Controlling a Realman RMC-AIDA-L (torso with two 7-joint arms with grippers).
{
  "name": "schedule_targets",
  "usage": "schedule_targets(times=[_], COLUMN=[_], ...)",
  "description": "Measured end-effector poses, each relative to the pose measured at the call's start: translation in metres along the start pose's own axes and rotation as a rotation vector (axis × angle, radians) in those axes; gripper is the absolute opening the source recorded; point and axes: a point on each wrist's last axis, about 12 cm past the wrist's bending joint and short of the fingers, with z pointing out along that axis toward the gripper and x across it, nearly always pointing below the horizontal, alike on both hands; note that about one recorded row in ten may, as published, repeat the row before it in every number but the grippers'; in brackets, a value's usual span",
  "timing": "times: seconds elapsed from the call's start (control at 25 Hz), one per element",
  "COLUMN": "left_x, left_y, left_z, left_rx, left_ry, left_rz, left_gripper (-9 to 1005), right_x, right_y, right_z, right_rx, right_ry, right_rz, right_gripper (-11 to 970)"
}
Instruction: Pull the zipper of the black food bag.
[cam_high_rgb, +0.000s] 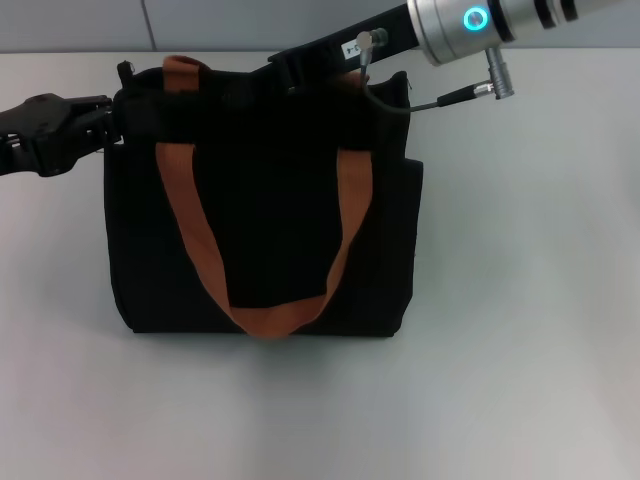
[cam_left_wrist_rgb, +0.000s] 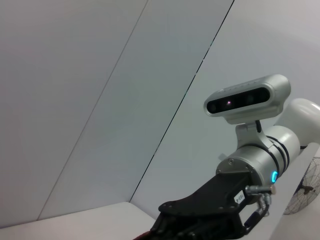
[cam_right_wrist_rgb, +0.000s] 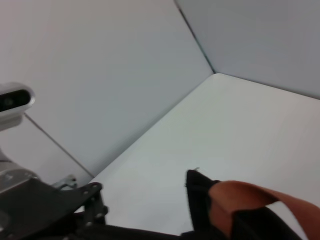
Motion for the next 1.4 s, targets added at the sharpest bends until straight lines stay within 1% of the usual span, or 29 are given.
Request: schedule_targets(times=[0.28,0.76,0.92,0.96,1.0,1.04,1.16,1.2,1.32,1.4], left_x=[-0.001,-0.002,-0.002,-0.002,-0.003,-0.003,-0.003,-0.004,-0.004,-0.004], left_y=[0.0,0.001,0.001,0.001,0.001,0.001,0.001,0.001,0.002,0.002], left_z=[0.0,0.0,-0.001,-0.001,-0.002,-0.002,-0.003,-0.003,-0.003,-0.003], left_rx=[-0.002,-0.004,-0.005,-0.006,-0.008,-0.008,-0.009,-0.011,-0.013,-0.015], left_ry=[0.0,0.001,0.002,0.002,0.001,0.001,0.0,0.0,-0.001,-0.003], left_rz=[0.002,0.004,0.004,0.005,0.007,0.007,0.009,0.009,0.01,0.011], left_gripper=[23,23,23,23,23,22,22,22,22,22], right_x=[0.003,0.014,0.021,0.021,0.025,0.025,0.032,0.036,0.039,0.042], right_y=[-0.007,-0.022,-0.031,-0.031,-0.037,-0.037,-0.042,-0.044,-0.045,-0.043], right_z=[-0.005,-0.015,-0.026,-0.026,-0.033,-0.033,-0.043,-0.049,-0.054,-0.062], right_rx=[0.03,0.112,0.149,0.149,0.179,0.179,0.202,0.203,0.193,0.156], right_ry=[0.0,0.03,0.025,0.025,0.018,0.018,0.003,-0.006,-0.018,-0.066], right_rz=[0.023,0.076,0.107,0.107,0.122,0.122,0.137,0.15,0.157,0.145], right_gripper=[100,101,101,99,96,94,87,85,65,35])
